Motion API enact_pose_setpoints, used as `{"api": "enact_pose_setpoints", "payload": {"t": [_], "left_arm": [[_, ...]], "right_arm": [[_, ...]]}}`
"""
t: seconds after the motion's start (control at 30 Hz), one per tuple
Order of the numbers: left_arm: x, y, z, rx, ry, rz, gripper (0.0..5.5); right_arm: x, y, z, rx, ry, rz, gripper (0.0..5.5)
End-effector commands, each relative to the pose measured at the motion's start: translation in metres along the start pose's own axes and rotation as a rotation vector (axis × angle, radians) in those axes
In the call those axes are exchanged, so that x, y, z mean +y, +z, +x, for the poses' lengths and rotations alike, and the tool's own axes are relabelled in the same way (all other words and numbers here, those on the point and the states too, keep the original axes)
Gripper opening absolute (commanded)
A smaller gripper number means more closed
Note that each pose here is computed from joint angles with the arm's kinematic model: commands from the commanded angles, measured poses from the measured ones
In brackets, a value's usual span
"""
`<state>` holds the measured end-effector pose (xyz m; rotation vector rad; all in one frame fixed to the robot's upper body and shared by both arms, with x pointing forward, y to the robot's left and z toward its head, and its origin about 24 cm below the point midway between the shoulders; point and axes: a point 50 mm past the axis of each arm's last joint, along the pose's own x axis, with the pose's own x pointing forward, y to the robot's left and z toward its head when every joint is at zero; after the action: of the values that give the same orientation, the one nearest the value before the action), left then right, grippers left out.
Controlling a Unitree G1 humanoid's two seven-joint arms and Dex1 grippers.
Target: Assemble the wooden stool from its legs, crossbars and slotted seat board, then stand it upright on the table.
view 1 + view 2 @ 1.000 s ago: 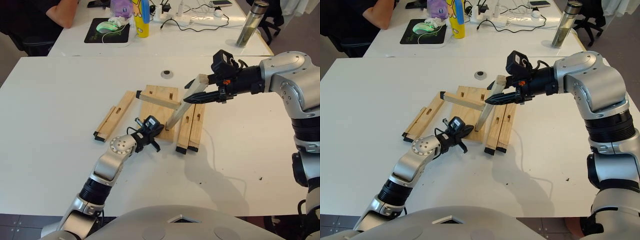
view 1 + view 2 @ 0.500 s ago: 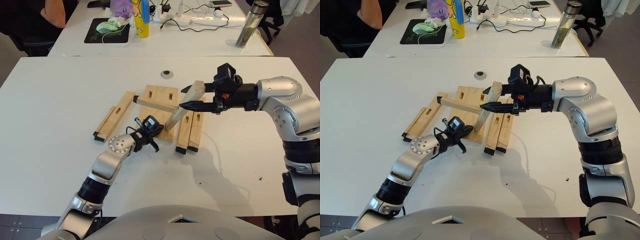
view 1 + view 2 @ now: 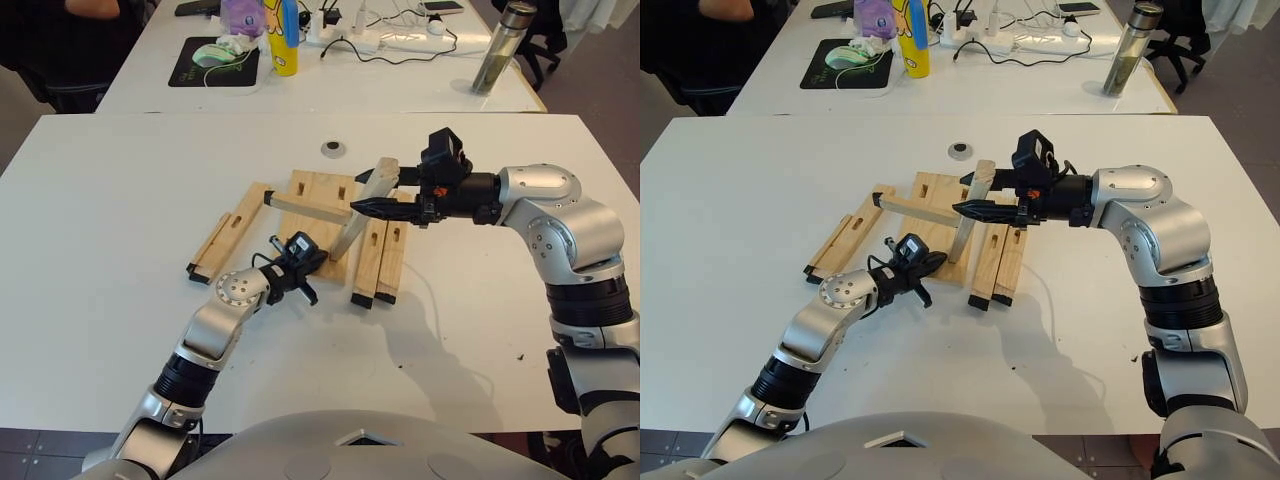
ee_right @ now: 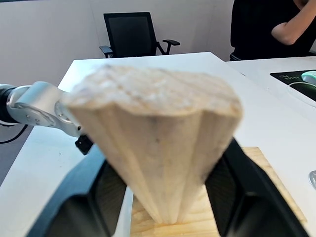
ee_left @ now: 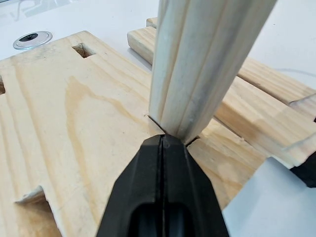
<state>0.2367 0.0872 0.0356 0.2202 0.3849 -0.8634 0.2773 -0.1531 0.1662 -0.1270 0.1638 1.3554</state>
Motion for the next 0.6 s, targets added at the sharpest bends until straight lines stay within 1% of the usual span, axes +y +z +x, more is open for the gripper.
{"api": "enact_pose_setpoints", "payload": {"t": [0.03, 0.1, 0.17, 0.3, 0.37, 0.4, 0.43, 0.5, 0.6], "left_arm": [[-0.002, -0.025, -0.003, 0.124, -0.017, -0.045, 0.00], [-0.001, -0.026, -0.004, 0.127, -0.018, -0.045, 0.00], [-0.002, -0.026, -0.004, 0.129, -0.018, -0.046, 0.00], [-0.001, -0.028, -0.004, 0.133, -0.014, -0.049, 0.00], [-0.001, -0.029, -0.004, 0.135, -0.014, -0.050, 0.00], [-0.001, -0.029, -0.004, 0.136, -0.014, -0.050, 0.00], [-0.001, -0.029, -0.004, 0.136, -0.014, -0.051, 0.00], [0.000, -0.029, -0.004, 0.137, -0.014, -0.052, 0.00], [0.001, -0.029, -0.004, 0.138, -0.015, -0.052, 0.00]], "right_arm": [[0.021, -0.054, 0.001, 0.122, 0.061, 0.221, 2.05], [0.009, -0.059, 0.000, 0.126, -0.044, 0.205, 2.05], [0.014, -0.058, 0.000, 0.107, -0.005, 0.211, 2.05], [0.007, -0.062, 0.003, 0.100, -0.058, 0.217, 2.05], [0.017, -0.061, 0.006, 0.089, 0.025, 0.231, 2.05], [0.018, -0.061, 0.006, 0.088, 0.024, 0.226, 2.05], [0.012, -0.063, 0.005, 0.093, -0.027, 0.226, 2.05], [0.015, -0.062, 0.003, 0.087, 0.005, 0.231, 2.05], [0.011, -0.059, 0.005, 0.063, -0.026, 0.219, 2.05]]}}
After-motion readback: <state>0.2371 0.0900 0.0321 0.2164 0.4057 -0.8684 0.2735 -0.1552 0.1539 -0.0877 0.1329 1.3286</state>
